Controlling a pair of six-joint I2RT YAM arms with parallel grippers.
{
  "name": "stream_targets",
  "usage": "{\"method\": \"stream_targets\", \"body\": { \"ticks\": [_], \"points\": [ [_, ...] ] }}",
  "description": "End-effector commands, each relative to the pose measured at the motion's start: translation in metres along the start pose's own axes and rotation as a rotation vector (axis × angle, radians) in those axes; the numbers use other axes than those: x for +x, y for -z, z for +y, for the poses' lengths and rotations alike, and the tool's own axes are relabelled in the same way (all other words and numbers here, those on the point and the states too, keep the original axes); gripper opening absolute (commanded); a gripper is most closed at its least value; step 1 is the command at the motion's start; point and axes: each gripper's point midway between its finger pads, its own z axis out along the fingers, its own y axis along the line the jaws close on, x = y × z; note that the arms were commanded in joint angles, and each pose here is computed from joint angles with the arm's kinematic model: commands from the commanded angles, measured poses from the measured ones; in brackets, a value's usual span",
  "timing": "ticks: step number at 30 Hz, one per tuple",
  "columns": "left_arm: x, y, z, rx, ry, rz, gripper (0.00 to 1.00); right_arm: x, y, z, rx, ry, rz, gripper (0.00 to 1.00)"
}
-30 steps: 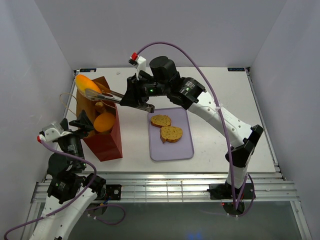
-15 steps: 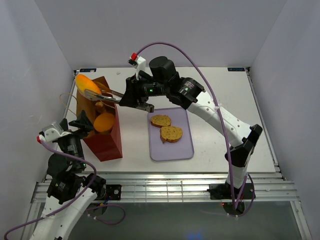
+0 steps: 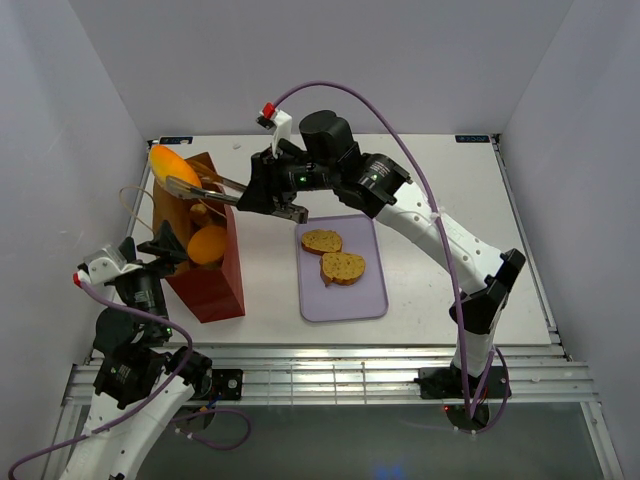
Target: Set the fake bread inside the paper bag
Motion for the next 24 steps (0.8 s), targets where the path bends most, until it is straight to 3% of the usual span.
{"method": "stream_targets", "body": {
  "ticks": [1, 24],
  "points": [
    [-0.002, 0.001, 0.000, 0.003, 0.003, -0.009, 0.90, -0.037, 0.011, 0.020, -0.055, 0.060, -0.106, 0.55],
    [-0.002, 0.001, -0.001, 0.009, 0.003, -0.008, 0.90, -0.054, 0.029, 0.020, -0.017, 0.070, -0.168, 0.57]
  ]
}}
